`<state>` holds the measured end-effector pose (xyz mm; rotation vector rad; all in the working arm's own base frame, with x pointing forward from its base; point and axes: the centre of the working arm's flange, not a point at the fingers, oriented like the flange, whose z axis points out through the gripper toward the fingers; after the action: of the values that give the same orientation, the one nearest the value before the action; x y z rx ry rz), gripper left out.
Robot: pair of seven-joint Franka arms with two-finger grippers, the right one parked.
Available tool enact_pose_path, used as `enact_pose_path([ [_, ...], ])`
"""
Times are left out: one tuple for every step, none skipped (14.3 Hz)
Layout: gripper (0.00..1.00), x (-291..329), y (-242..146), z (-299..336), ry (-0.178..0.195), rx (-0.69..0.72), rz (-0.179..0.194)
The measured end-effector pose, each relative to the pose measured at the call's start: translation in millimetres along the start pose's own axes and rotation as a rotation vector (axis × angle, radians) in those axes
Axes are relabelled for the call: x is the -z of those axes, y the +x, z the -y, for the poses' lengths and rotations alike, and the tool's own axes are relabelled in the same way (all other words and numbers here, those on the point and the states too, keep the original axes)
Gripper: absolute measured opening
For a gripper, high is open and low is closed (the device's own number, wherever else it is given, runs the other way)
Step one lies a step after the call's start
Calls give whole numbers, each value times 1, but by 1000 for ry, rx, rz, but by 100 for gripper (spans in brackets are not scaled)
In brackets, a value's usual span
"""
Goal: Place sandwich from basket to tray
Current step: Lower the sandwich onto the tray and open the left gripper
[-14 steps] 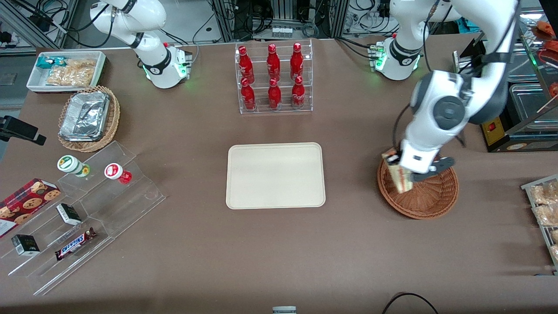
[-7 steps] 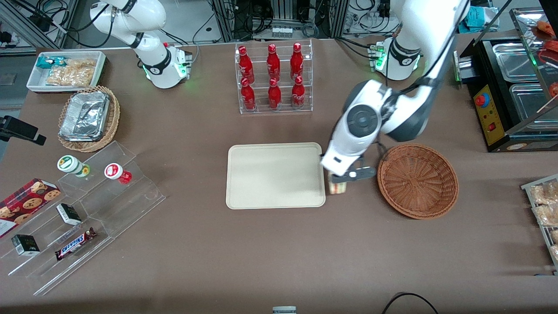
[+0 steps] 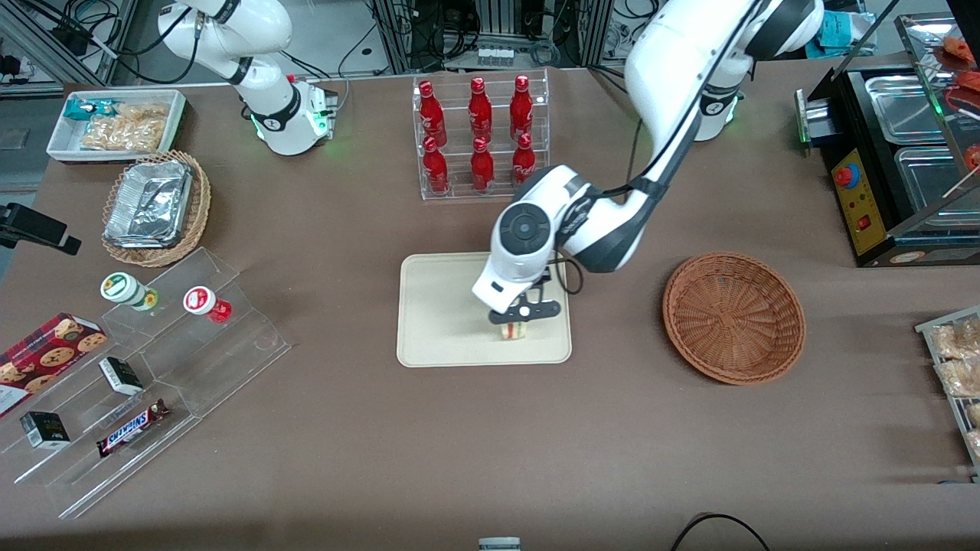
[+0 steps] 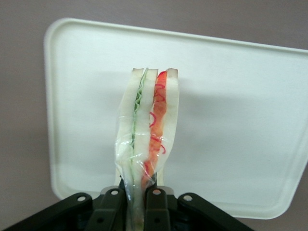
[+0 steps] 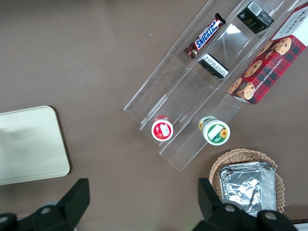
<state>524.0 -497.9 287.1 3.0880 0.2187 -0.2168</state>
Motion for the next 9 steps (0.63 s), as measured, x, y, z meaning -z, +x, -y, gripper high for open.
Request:
enact_pose_path([
  [15, -7, -3, -10, -2, 7, 2],
  [15, -15, -5, -18, -4, 9, 5],
  [15, -21, -6, -25, -6, 9, 7],
  [15, -27, -6, -30, -7, 8, 8],
  [15, -32, -5, -33, -11, 6, 8],
  [14, -36, -5, -36, -21, 4, 2],
  [14, -39, -6, -38, -27, 1, -2],
  [15, -41, -7, -40, -30, 0, -3],
  [20, -42, -8, -41, -30, 0, -4],
])
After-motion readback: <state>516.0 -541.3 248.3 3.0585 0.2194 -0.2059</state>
